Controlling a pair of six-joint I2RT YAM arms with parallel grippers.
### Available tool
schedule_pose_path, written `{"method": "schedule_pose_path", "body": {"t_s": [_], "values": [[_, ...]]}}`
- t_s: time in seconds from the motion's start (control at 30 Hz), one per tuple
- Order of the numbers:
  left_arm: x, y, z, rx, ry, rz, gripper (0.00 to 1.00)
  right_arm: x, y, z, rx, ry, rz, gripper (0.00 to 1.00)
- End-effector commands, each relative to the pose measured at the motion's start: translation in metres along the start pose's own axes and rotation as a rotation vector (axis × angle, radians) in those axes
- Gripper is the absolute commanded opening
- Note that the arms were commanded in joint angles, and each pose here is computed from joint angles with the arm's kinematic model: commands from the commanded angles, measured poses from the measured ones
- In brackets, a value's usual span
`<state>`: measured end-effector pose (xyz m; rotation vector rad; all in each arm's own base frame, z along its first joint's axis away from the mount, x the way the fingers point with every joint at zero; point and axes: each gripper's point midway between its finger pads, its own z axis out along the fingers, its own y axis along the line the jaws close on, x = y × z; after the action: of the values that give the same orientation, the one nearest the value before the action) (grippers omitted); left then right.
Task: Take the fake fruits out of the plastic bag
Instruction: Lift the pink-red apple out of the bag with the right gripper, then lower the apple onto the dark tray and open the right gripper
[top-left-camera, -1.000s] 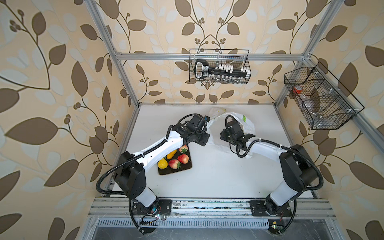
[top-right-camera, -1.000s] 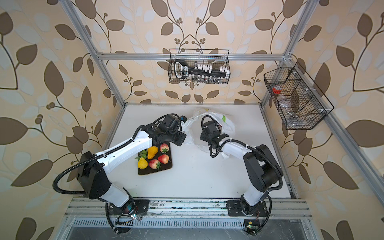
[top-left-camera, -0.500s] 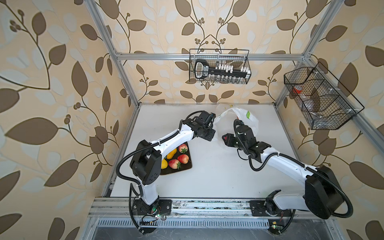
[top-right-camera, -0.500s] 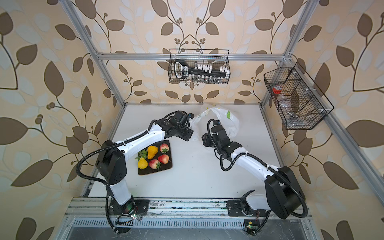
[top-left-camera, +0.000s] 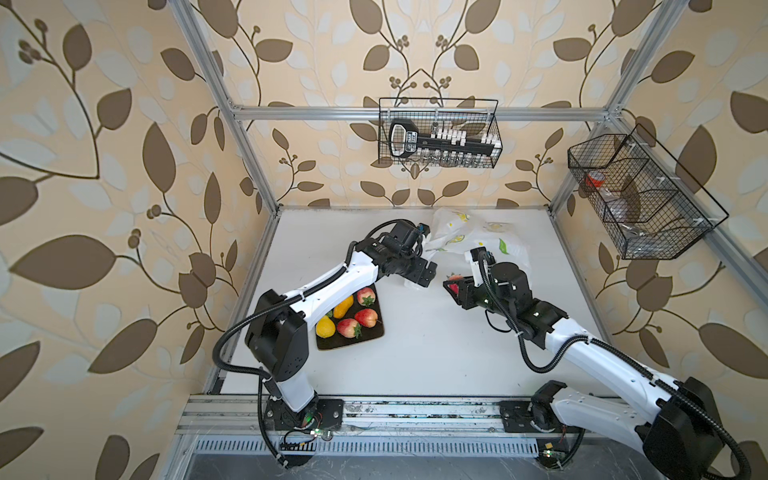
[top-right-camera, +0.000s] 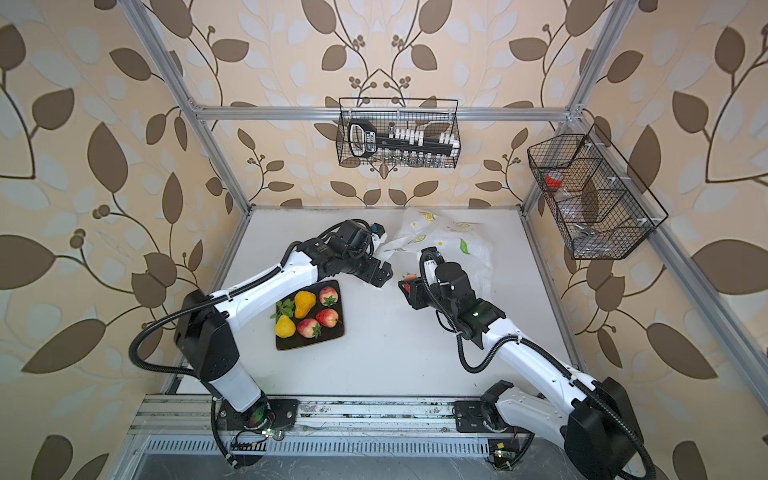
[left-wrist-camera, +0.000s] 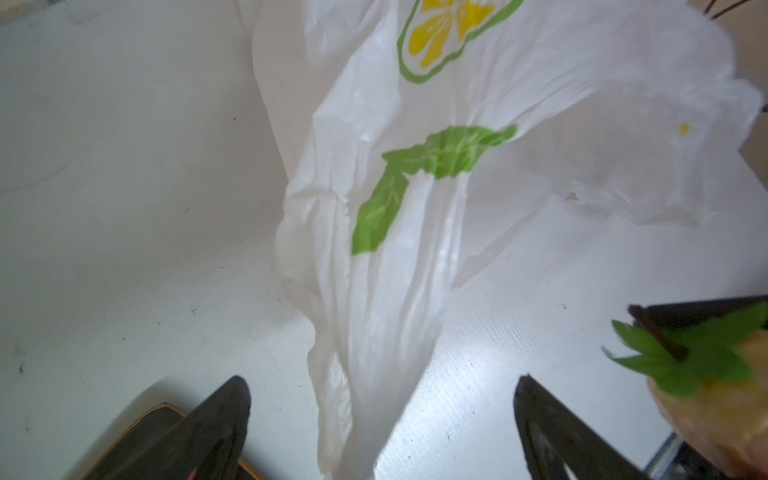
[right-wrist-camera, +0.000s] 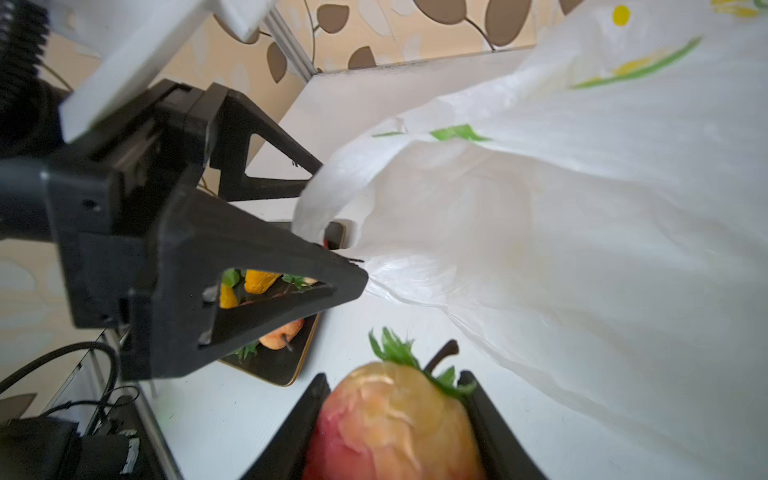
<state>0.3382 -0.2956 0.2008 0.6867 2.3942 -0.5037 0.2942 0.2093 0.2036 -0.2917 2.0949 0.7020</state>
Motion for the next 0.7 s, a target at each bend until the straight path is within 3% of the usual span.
{"method": "schedule_pose_path", "body": {"t_s": [0.0, 0.17, 0.33, 0.47, 0.67], "values": [[-0.001, -0.017, -0.054, 0.074, -0.081, 0.049, 0.99, -0.001, 0.019, -0.011, -0.091, -0.016, -0.115, 0.34], [0.002, -0.015, -0.120, 0.046, -0.224, 0.004, 0.99, -0.005, 0.054, -0.023, -0.220, -0.040, -0.241, 0.36], [-0.006, 0.022, -0.187, -0.152, -0.397, -0.211, 0.99, 0.000, 0.104, -0.007, -0.270, -0.036, -0.386, 0.37], [0.000, 0.066, -0.231, -0.399, -0.516, -0.370, 0.99, 0.015, 0.148, 0.026, -0.327, -0.025, -0.449, 0.36], [0.012, 0.097, -0.266, -0.573, -0.637, -0.478, 0.99, 0.035, 0.204, 0.093, -0.352, -0.031, -0.526, 0.36]]}}
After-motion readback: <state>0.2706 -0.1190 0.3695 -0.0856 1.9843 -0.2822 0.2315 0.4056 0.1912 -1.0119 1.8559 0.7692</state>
